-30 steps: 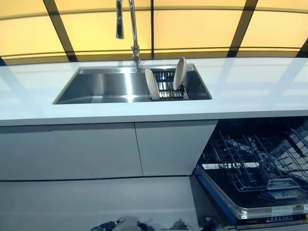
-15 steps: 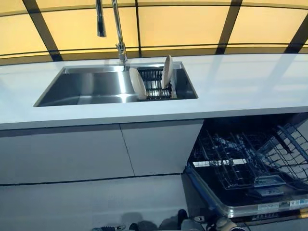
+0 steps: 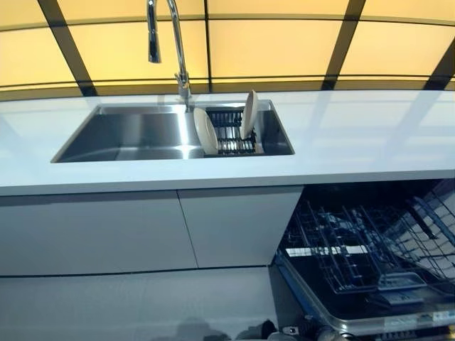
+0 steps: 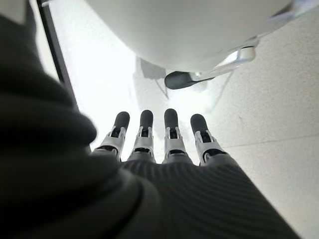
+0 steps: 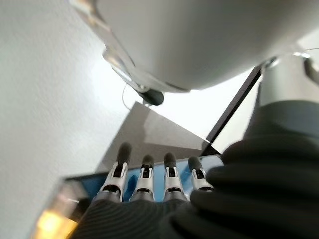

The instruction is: Take plates into dishwasher

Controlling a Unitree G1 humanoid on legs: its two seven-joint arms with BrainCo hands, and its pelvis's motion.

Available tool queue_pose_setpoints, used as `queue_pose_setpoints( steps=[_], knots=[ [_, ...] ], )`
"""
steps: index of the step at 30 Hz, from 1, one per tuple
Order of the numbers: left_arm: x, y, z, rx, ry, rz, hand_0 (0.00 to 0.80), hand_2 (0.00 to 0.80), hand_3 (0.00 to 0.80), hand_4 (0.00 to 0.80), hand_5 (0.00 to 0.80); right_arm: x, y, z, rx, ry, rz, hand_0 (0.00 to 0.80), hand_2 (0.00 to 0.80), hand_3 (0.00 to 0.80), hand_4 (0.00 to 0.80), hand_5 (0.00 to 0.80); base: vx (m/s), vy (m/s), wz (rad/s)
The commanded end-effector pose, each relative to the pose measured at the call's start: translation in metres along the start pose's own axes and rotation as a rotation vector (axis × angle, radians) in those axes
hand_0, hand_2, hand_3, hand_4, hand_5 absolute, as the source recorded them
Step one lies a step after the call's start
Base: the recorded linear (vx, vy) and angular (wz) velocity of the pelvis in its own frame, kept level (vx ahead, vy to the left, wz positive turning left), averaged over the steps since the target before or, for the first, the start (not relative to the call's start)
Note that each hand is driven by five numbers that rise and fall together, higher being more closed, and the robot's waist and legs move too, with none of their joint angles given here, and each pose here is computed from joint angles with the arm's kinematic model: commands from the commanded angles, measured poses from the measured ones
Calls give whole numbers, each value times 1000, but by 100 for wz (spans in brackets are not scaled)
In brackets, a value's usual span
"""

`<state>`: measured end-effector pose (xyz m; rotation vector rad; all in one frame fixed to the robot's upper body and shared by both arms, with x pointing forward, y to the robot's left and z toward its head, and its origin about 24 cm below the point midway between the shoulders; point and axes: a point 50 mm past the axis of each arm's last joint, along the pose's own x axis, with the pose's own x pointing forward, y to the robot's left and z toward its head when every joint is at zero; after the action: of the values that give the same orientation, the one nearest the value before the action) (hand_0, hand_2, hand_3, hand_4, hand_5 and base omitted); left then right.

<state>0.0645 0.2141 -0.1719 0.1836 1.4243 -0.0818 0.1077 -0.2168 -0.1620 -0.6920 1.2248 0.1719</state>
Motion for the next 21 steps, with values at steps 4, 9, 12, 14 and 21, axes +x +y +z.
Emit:
queue_pose_setpoints(
  steps=[4, 9, 12, 14, 21],
  knots=[
    [0, 2, 30, 116, -53, 11, 0, 0, 0, 0, 0, 3, -18, 24, -120, -66, -54, 0, 0, 0, 0, 0, 130, -9, 8],
    [-1, 5, 38, -12, -100, 64, 0, 0, 0, 0, 0, 3, -20, 35, -158, -94, -10, 0, 0, 0, 0, 0, 127, -59, 0],
    [-1, 1, 46, -46, -154, 73, 0, 0, 0, 0, 0, 3, -22, 37, -244, -102, 10, 0, 0, 0, 0, 0, 167, 73, -7],
    [-2, 1, 52, -38, -175, 66, 0, 0, 0, 0, 0, 3, -20, 29, -249, -65, 17, 0, 0, 0, 0, 0, 305, 380, -27],
    [-6, 3, 79, 131, -233, 72, 0, 0, 0, 0, 0, 4, -27, 26, -144, -37, -16, 0, 0, 0, 0, 0, 227, 270, -37]
  ],
)
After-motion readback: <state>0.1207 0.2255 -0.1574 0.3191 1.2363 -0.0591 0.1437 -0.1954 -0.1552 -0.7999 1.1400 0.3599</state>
